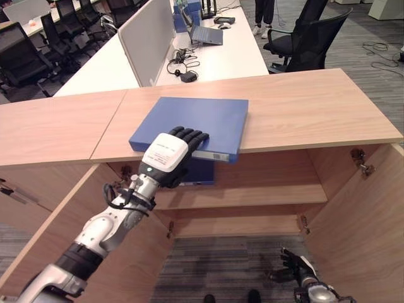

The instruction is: Put the empty folder in the office cabinet

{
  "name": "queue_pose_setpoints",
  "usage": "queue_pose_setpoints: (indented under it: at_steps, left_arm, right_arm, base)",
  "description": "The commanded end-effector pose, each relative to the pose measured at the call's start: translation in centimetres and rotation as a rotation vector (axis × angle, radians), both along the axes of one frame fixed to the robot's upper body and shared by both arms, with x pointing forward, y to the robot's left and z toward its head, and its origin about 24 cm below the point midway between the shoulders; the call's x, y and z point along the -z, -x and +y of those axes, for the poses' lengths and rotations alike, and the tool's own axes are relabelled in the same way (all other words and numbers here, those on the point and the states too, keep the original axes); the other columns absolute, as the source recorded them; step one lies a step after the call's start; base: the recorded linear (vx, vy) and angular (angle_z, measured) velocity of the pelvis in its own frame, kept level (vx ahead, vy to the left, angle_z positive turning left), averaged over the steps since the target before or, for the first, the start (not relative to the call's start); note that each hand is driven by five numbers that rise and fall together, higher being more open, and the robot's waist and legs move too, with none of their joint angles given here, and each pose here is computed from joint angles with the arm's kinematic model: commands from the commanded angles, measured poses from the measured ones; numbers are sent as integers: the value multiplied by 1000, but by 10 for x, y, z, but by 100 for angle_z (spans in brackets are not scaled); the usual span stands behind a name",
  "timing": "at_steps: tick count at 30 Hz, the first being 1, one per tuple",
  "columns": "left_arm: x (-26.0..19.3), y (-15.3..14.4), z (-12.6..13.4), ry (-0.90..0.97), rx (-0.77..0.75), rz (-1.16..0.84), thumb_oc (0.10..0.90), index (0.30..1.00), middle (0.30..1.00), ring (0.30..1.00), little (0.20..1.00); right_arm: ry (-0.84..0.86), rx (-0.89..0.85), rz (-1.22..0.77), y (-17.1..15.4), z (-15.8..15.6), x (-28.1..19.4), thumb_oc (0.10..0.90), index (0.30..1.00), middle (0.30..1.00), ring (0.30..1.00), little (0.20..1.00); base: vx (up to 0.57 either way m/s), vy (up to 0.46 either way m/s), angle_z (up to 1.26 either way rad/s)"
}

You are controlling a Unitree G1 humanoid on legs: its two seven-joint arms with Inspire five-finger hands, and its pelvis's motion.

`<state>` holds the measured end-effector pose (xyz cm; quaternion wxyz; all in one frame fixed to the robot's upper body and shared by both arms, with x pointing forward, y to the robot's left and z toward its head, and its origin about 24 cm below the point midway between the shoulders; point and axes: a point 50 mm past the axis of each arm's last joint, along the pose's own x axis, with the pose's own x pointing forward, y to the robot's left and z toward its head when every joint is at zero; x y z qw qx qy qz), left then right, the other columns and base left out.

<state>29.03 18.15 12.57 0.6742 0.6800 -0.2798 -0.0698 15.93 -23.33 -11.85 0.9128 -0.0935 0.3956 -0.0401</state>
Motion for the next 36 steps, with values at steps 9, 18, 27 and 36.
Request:
queue_pose_setpoints:
  at_steps: [9, 18, 27, 36]
  left_arm:
    - [-65, -16, -14, 74, 54, -262, 800, 900, 900, 900, 900]
    - [-63, -12, -16, 106, 66, -258, 765, 848, 848, 848, 848]
    - [-65, -9, -17, 153, 74, -253, 400, 300, 300, 300, 300]
    - [-70, -4, -17, 185, 92, -272, 400, 300, 300, 300, 300]
  right_arm:
    - [9, 38, -139, -24, -10, -18, 800, 900, 900, 900, 900]
    - [1, 34, -132, -23, -7, -17, 800, 900, 900, 900, 900]
    - [-3, 40, -132, -24, -6, -17, 800, 900, 900, 900, 900]
    - [-18, 49, -134, -23, -4, -16, 800, 900, 900, 900, 900]
  base:
    - [7, 2, 2]
    - [1, 0, 0]
    - [0, 0, 0]
    - [0, 0, 0]
